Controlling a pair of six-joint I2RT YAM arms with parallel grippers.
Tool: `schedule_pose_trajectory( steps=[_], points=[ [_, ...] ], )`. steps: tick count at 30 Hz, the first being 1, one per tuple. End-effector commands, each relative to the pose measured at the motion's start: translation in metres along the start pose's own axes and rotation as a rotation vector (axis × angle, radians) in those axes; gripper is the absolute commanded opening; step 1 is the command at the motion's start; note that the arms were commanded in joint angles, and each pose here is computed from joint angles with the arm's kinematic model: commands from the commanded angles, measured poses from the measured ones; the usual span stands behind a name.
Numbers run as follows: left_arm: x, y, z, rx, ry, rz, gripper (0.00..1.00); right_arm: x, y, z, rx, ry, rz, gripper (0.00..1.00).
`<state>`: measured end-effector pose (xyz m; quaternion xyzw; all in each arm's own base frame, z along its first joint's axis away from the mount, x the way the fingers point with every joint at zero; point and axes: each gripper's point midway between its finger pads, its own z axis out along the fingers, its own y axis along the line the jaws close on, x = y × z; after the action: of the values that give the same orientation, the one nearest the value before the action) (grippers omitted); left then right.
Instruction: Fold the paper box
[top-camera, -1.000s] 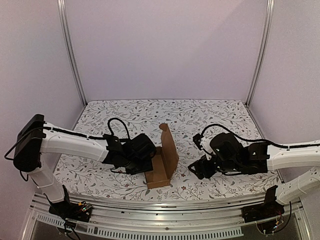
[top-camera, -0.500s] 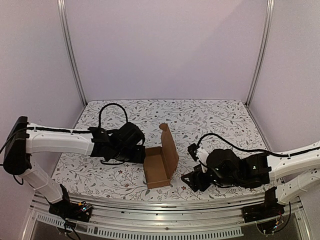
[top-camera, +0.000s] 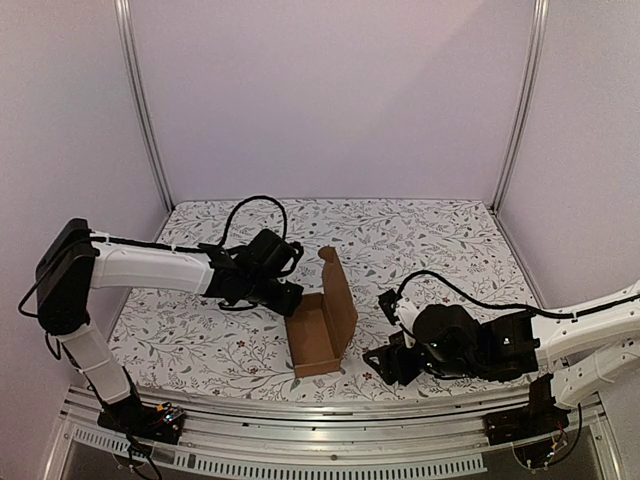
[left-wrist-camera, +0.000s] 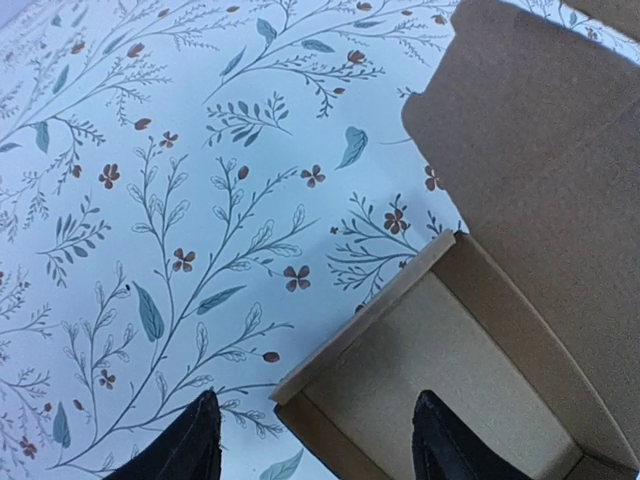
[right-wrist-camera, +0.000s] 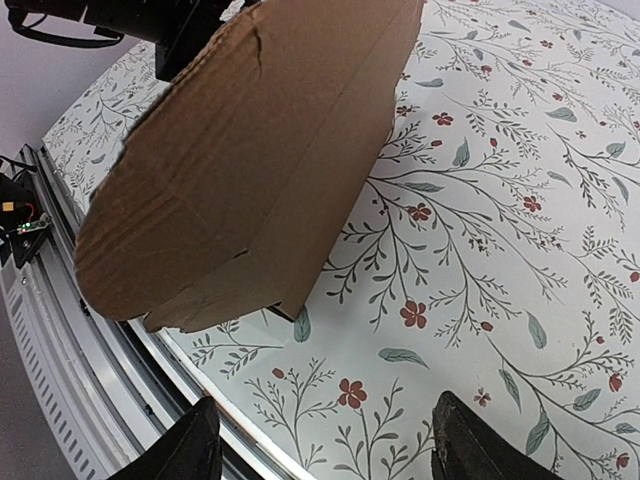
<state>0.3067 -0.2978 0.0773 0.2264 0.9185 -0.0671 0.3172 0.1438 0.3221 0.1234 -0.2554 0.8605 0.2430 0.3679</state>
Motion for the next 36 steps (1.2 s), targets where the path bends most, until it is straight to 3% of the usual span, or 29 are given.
schedule_pose_trajectory(
  steps=[1,15,29,36],
  points=[
    [-0.016,-0.002,0.008,0.016,-0.06,0.097,0.64,0.0,-0.003,-0.006,0.001,-0.025,0.009,0.71],
    [-0.006,0.006,0.04,-0.003,0.012,0.143,0.56,0.002,0.002,0.0,-0.011,-0.012,0.006,0.71],
    [0.008,0.003,0.046,0.049,0.05,0.119,0.17,0.0,0.006,0.004,-0.01,-0.004,-0.006,0.71],
    [0.021,0.003,0.037,0.048,0.058,0.068,0.03,-0.007,-0.005,0.0,0.051,-0.031,-0.004,0.71]
  ],
)
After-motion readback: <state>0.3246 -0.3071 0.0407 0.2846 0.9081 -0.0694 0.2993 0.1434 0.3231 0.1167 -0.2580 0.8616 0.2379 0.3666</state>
